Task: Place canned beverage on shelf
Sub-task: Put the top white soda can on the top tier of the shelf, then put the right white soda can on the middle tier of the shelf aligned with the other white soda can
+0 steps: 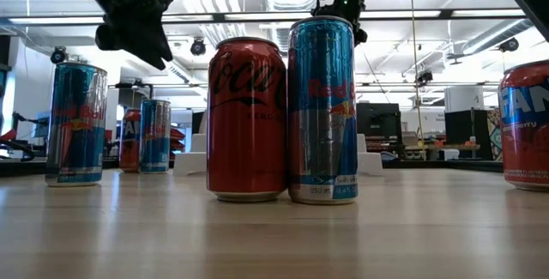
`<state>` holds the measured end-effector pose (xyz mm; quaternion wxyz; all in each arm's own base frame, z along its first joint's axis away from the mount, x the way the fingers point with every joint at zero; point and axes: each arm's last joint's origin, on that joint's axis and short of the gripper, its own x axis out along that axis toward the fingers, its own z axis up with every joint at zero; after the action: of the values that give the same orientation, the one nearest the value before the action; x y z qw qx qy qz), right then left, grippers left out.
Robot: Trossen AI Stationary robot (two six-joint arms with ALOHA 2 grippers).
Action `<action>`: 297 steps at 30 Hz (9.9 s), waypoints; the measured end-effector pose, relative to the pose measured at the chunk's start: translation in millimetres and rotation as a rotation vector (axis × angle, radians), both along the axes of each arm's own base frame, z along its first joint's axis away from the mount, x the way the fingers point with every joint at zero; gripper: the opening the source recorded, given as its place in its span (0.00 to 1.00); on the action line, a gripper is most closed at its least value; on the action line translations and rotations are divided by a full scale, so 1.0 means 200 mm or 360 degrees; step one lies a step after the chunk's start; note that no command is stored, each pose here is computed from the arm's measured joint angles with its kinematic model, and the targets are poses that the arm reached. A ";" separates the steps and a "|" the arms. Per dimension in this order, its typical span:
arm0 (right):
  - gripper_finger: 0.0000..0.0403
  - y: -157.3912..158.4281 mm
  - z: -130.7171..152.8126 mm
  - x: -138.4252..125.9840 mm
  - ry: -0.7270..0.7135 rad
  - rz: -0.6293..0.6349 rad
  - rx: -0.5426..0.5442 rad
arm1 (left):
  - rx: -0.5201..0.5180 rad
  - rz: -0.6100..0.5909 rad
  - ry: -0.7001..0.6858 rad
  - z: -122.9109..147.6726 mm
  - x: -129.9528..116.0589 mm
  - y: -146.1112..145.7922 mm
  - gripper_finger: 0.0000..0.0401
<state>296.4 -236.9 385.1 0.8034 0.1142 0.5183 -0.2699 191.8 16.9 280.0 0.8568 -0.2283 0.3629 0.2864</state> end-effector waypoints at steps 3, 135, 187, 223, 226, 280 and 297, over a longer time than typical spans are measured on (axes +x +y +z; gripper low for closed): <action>0.61 0.00 0.00 0.00 0.0000 0.0013 0.0001 | -0.0006 0.0008 0.0012 -0.01 0.01 0.00 0.33; 0.81 2.31 -0.26 -0.86 0.0387 -0.0501 0.0805 | -0.0196 -0.0489 -0.0827 0.10 0.72 -0.49 0.54; 0.60 2.31 -0.46 -0.84 0.0453 -0.0240 0.0866 | 0.0054 -0.0580 -0.0272 0.29 0.84 -0.47 0.54; 0.61 1.66 0.09 -0.51 0.0119 -0.0048 0.0884 | 0.0201 -0.0525 -0.0124 0.39 0.60 -0.37 0.54; 0.61 1.60 0.12 -0.48 0.0066 -0.0049 0.0871 | 0.0226 -0.0548 -0.0112 0.41 0.59 -0.37 0.54; 0.61 0.89 0.19 0.22 -0.0180 0.0237 0.0589 | 0.0295 -0.0407 -0.0395 0.33 -0.12 -0.03 0.54; 0.61 0.95 0.22 0.21 -0.0237 0.0618 0.0748 | 0.0219 -0.0236 -0.0440 0.28 0.08 0.04 0.54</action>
<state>338.2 -46.0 429.0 0.8273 0.2152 0.5184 0.0250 207.2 24.4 335.2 0.9310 -0.1790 0.2369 0.2123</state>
